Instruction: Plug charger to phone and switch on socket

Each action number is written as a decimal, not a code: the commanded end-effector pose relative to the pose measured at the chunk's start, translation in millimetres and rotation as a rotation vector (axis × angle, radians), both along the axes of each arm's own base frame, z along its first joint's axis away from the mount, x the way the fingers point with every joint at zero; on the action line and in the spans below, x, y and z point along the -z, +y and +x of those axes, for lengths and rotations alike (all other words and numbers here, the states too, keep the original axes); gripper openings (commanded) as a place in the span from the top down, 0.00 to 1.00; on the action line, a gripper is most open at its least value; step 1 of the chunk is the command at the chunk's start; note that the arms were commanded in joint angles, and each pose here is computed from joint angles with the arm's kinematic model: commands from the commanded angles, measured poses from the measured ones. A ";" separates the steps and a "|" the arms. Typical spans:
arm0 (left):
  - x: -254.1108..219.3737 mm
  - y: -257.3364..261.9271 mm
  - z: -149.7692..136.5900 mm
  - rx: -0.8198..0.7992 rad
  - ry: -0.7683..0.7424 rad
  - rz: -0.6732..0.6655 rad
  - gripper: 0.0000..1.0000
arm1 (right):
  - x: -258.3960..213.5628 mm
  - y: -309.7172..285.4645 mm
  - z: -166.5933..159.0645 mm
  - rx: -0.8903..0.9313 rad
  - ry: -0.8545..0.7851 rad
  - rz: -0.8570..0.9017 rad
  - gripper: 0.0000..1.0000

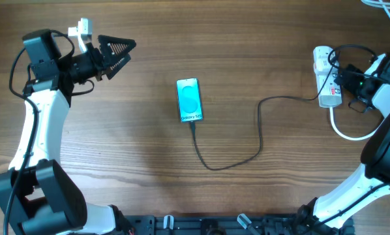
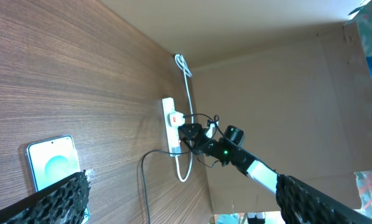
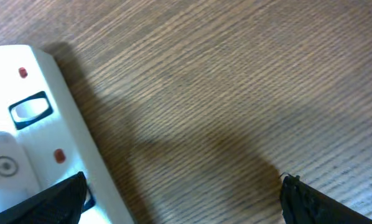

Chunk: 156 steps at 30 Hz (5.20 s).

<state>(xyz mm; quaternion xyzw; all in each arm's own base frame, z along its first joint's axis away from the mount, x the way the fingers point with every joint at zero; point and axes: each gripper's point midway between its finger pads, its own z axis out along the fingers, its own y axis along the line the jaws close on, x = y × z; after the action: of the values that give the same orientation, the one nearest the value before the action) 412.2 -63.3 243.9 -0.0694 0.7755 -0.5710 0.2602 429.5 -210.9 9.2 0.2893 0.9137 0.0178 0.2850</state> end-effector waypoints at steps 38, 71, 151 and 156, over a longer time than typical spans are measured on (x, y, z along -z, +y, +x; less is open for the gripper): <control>-2.7 0.6 -0.8 0.001 -0.011 0.000 0.00 | 15.5 23.4 -37.2 -0.056 0.288 -0.098 0.00; -2.6 0.6 -0.8 0.001 -0.011 0.001 0.00 | -37.9 61.1 21.8 -0.186 -0.025 0.062 0.00; -2.8 0.6 -0.8 0.001 -0.011 0.001 0.00 | -33.2 13.0 -18.5 -0.015 0.182 -0.155 0.00; -2.8 0.6 -0.8 0.001 -0.011 0.001 0.00 | -33.2 13.0 -18.5 -0.015 0.182 -0.155 0.00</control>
<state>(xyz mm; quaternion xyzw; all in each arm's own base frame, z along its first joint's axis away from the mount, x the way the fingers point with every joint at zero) 412.2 -63.3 244.0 -0.0692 0.7755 -0.5710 0.2604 412.8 -195.4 38.2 0.2606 0.9379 -0.0691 0.2183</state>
